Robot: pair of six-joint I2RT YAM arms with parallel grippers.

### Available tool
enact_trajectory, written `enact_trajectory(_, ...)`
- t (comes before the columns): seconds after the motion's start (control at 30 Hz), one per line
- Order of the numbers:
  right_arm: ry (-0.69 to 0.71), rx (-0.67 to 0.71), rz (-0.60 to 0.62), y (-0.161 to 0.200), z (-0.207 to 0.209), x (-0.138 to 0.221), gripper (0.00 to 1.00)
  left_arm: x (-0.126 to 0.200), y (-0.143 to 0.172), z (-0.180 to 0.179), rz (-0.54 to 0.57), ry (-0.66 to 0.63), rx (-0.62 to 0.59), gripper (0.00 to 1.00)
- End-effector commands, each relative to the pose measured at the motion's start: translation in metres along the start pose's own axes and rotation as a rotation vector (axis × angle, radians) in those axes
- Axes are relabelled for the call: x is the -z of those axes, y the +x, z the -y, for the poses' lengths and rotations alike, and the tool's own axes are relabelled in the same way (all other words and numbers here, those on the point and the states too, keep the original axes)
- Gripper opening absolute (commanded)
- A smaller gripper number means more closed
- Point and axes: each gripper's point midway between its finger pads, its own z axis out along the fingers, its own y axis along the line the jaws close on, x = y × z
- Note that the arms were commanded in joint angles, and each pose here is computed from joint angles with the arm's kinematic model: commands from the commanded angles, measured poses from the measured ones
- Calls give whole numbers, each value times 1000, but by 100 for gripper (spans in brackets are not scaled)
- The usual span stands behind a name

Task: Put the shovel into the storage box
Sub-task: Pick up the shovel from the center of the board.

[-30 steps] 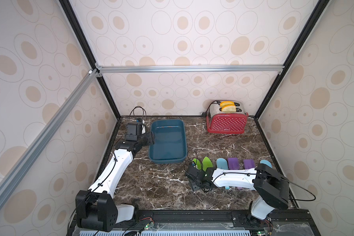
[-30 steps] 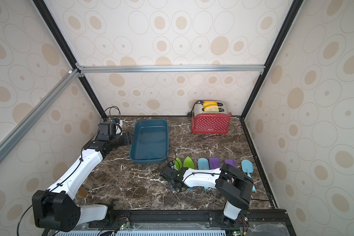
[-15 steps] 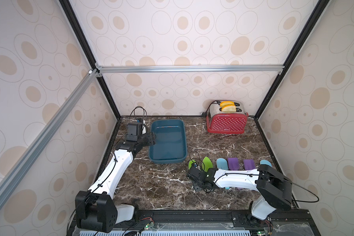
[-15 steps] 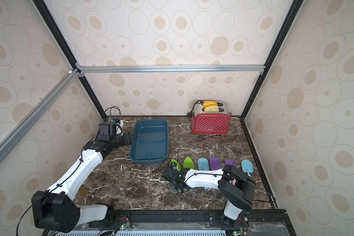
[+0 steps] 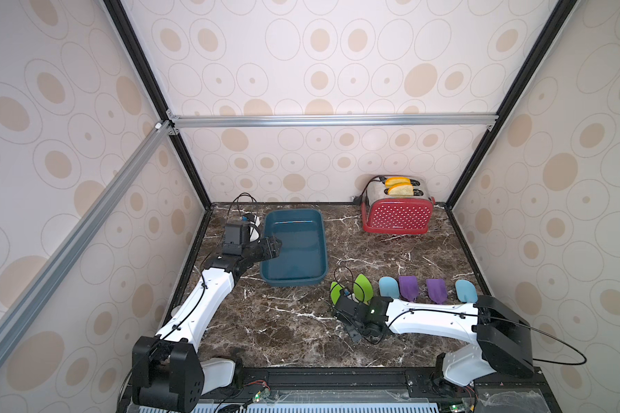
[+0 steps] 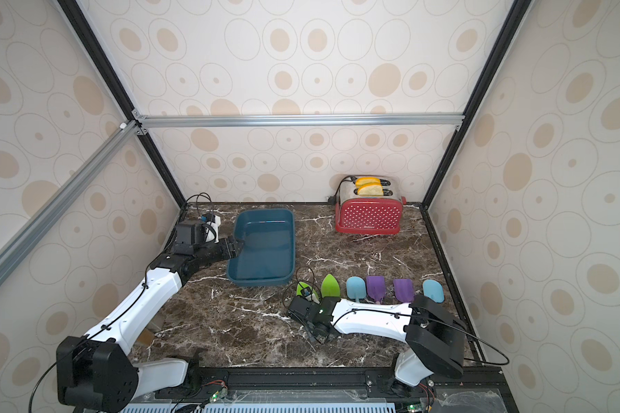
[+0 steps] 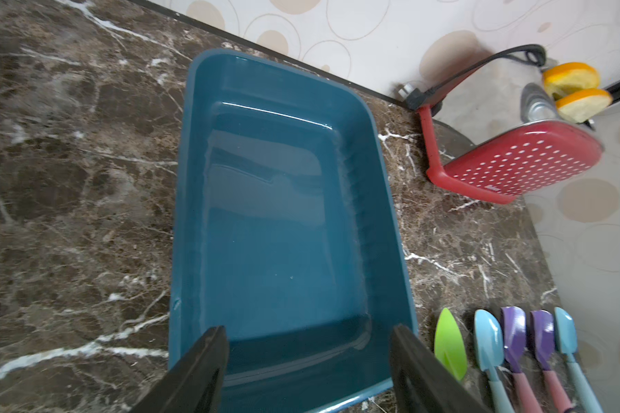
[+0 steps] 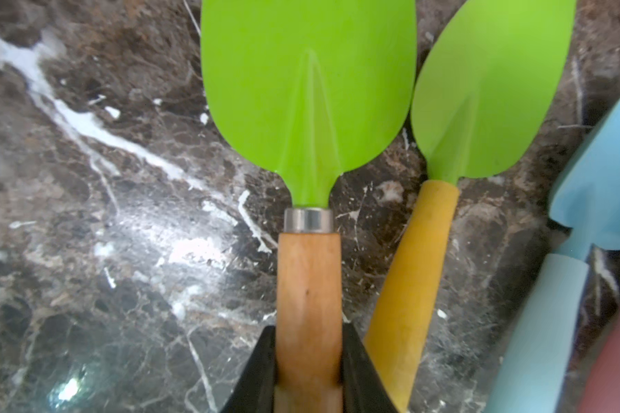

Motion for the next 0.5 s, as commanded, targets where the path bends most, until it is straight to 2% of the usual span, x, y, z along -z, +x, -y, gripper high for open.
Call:
enact_trajectory(0.0,40,36,67,-13,8,30,16,7,-2,24,21,112,26,75)
enact_trajectory(0.23,32,54,226,-45,15,72,17,13,18,48,-15,258,75,69)
enact_trajectory(0.4,98,117,322,-76,19,90,18,21,27,67,-33,338,91,60)
enact_trajectory(0.47,118,133,337,-85,18,91,18,26,28,77,-30,371,96,59)
